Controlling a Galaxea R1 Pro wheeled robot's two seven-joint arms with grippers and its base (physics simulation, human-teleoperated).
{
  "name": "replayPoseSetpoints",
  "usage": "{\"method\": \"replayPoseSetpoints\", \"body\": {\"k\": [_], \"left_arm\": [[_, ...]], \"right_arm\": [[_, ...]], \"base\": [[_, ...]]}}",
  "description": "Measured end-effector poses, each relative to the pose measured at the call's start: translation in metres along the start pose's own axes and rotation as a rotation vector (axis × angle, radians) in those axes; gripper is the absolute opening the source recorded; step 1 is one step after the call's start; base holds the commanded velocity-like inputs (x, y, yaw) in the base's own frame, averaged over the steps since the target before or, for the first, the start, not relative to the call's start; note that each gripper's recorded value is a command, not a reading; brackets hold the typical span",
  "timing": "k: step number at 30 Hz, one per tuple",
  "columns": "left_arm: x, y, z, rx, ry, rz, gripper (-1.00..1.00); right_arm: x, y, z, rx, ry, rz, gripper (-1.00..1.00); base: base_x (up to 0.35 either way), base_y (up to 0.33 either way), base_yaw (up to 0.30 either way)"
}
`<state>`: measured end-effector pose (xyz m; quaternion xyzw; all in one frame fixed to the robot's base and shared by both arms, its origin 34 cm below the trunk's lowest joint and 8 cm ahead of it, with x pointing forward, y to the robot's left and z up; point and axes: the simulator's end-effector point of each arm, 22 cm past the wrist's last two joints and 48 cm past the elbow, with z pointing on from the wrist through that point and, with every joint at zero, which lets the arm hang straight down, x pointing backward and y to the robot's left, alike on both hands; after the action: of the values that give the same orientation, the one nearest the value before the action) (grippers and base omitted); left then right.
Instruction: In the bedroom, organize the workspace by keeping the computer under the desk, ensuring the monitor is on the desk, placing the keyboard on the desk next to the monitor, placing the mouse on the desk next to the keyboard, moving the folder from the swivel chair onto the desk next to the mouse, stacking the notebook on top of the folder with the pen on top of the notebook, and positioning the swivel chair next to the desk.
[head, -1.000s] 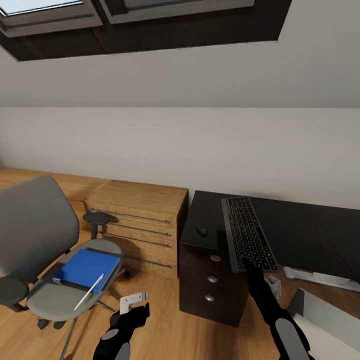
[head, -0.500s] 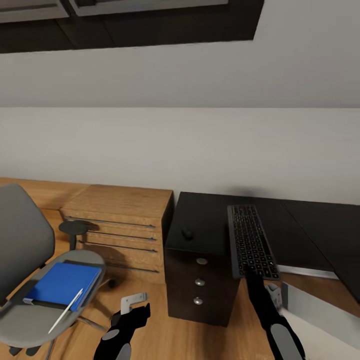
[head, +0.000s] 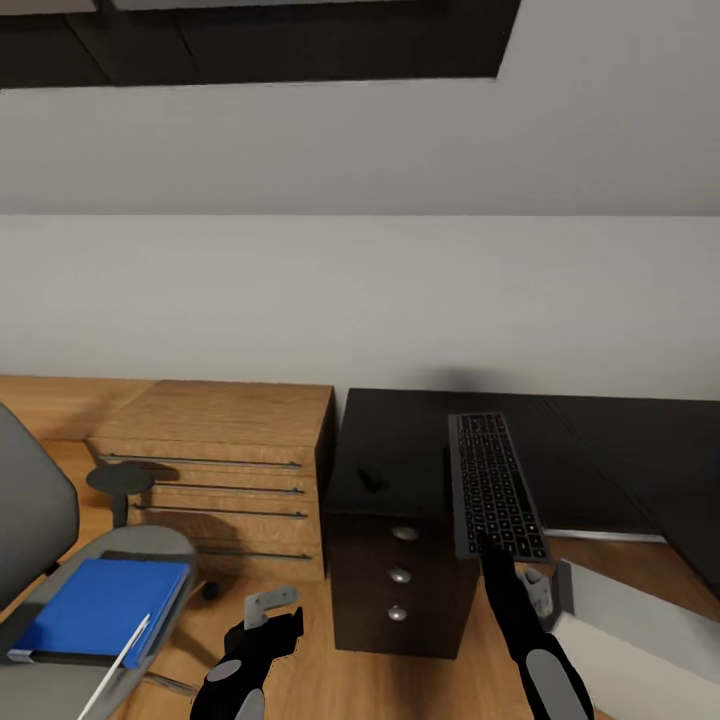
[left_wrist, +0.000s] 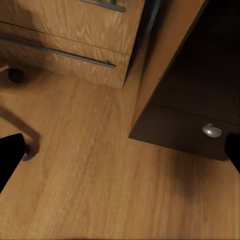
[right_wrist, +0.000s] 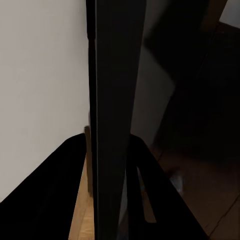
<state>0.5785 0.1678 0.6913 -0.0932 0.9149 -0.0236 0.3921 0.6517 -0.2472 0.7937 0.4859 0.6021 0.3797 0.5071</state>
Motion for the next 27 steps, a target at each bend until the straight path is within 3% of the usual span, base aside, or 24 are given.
{"method": "replayPoseSetpoints", "body": {"k": [7,27], "left_arm": [[0.000,0.000,0.000,0.000,0.001,0.000,1.00],[-0.002,-0.001,0.000,0.002,-0.003,-0.005,1.00]], "right_arm": [[0.029,0.008,-0.001,-0.018,0.071,-0.021,-1.00],[0.034,0.007,-0.001,-0.015,0.078,-0.008,-1.00]], "base": [[0.147,0.248,-0.003],[0.005,0.009,0.000]]}}
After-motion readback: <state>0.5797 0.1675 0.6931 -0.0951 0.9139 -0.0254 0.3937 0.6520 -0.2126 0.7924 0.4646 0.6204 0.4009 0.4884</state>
